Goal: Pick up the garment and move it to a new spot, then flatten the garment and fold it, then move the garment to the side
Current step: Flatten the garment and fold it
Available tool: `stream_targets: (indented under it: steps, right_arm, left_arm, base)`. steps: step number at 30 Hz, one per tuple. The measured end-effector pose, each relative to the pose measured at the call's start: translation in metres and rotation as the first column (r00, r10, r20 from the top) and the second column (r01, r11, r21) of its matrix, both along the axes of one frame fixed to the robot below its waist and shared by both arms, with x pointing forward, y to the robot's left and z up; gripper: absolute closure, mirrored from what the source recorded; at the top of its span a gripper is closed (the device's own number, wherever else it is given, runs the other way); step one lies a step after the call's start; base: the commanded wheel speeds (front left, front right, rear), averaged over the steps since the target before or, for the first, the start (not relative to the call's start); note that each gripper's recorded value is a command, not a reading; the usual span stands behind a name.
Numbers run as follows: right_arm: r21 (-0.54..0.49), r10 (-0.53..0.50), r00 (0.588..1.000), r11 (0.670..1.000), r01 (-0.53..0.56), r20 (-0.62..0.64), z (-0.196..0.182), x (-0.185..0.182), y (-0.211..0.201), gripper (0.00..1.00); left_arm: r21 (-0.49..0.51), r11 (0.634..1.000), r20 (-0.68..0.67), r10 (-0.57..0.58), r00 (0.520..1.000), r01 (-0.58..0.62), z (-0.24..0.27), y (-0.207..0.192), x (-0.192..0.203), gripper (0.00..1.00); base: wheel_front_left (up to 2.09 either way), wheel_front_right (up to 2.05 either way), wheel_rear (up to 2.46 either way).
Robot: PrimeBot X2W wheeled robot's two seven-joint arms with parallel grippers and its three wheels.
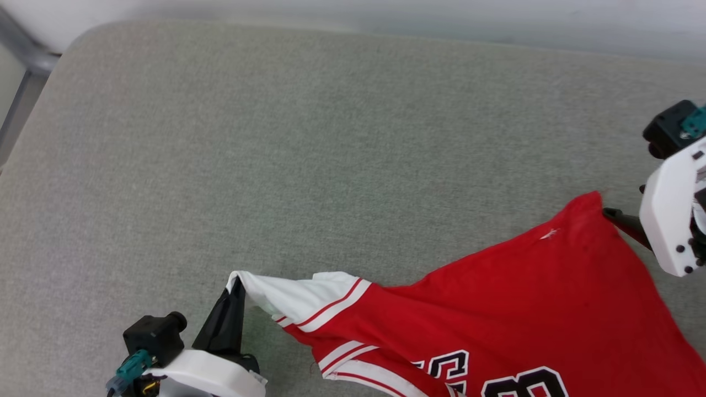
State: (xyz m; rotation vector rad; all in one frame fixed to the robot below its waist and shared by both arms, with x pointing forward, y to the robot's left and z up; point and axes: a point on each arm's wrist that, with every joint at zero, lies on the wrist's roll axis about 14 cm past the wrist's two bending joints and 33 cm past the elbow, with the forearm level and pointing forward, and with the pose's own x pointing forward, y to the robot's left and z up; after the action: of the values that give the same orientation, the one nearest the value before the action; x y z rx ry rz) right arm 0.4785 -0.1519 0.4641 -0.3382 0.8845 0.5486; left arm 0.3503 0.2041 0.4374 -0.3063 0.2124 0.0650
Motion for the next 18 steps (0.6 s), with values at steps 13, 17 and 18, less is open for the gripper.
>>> stream_targets:
  steps: [13,17,18]
  right_arm:
    - [-0.157,0.065,0.965,0.982,-0.108,-0.255,-0.102,0.002,0.006,0.0]
    - [-0.141,0.074,0.96,0.983,-0.116,-0.27,-0.113,0.003,0.008,0.0]
    - [-0.136,0.074,0.96,0.984,-0.114,-0.269,-0.114,0.003,0.009,0.33]
  left_arm:
    - [0.0,0.999,-0.043,0.034,0.998,-0.034,-0.021,0.005,0.007,1.0]
    - [0.003,0.999,-0.058,0.04,0.998,-0.04,-0.026,0.007,0.008,1.0]
    - [0.004,0.999,-0.057,0.04,0.998,-0.039,-0.026,0.006,0.008,1.0]
  base:
    - [0.0,0.0,0.0]
    - [0.0,0.0,0.0]
    - [0.0,0.0,0.0]
